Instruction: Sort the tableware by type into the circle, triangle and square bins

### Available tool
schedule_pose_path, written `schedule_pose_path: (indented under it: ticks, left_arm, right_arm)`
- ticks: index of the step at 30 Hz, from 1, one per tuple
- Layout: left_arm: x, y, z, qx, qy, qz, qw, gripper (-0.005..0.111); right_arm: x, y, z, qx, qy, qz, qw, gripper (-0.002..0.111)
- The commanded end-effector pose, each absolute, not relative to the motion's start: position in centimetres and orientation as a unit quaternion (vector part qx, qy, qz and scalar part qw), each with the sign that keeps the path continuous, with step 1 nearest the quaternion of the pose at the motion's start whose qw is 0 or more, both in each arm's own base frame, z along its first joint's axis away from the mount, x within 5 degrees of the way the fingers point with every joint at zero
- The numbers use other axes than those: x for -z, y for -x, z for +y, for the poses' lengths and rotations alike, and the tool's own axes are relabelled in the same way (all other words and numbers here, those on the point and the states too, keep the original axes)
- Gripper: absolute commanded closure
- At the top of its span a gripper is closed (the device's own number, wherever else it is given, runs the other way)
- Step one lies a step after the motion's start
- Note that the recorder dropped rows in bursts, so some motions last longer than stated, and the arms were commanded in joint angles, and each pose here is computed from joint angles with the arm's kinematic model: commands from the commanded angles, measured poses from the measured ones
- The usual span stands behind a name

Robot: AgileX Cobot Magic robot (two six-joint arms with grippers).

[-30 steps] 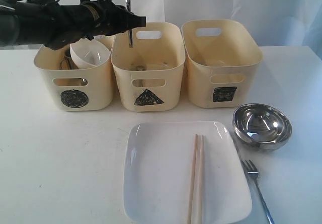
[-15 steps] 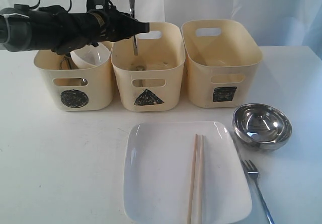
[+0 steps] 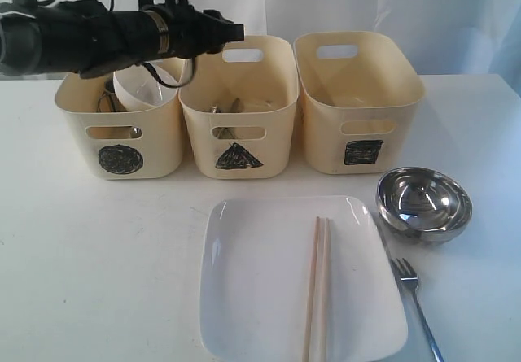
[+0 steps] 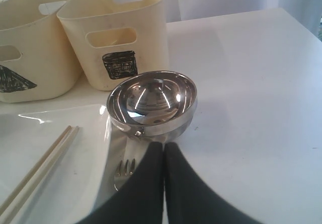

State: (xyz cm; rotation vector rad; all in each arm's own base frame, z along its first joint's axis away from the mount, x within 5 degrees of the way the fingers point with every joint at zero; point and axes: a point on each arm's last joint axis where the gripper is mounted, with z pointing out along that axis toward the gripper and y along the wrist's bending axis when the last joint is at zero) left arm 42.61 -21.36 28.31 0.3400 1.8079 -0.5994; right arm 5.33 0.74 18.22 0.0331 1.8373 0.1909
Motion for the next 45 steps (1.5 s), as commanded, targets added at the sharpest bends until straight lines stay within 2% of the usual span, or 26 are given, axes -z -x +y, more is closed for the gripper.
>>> schedule_pose_path:
  ticks: [1,5,10,17,22,31,36,45]
  left_arm:
    - [-32.4,-40.8,-21.2,0.278,-0.180,0.742,0.583,0.057]
    - [-34.5,-39.2,-20.7,0.268,-0.208,0.743,0.577,0.057]
    - [-36.0,-37.0,-20.2,0.340,-0.218,0.738,0.541,0.057]
    - [-37.0,-34.4,-18.8,0.355,-0.219,0.736,0.533,0.057]
    - [-36.7,-32.4,-16.0,0.350,-0.206,0.746,0.528,0.059]
    - [-36.2,-26.0,-12.4,0.332,-0.202,0.750,0.534,0.087]
    - [-34.2,-22.2,-11.3,0.332,-0.199,0.761,0.521,0.106]
    - [-29.6,-17.0,-8.0,0.260,-0.138,0.791,0.537,0.107]
  right_arm:
    - [-18.2,-5.3,0.7,-0.078,-0.016,0.791,0.607,0.108]
    - [-18.2,-5.3,0.7,-0.078,-0.016,0.791,0.607,0.108]
    - [-18.2,-5.3,0.7,-0.078,-0.016,0.791,0.607,0.108]
    - [-18.2,-5.3,0.7,-0.078,-0.016,0.791,0.607,0.108]
    - [-18.2,-5.3,0.7,-0.078,-0.016,0.791,0.607,0.108]
    - [-18.2,-5.3,0.7,-0.078,-0.016,0.791,0.607,0.108]
    - [-18.2,-5.3,0.7,-0.078,-0.016,0.791,0.607,0.108]
    - [-18.2,-5.3,0.7,-0.078,-0.016,0.791,0.607,0.108]
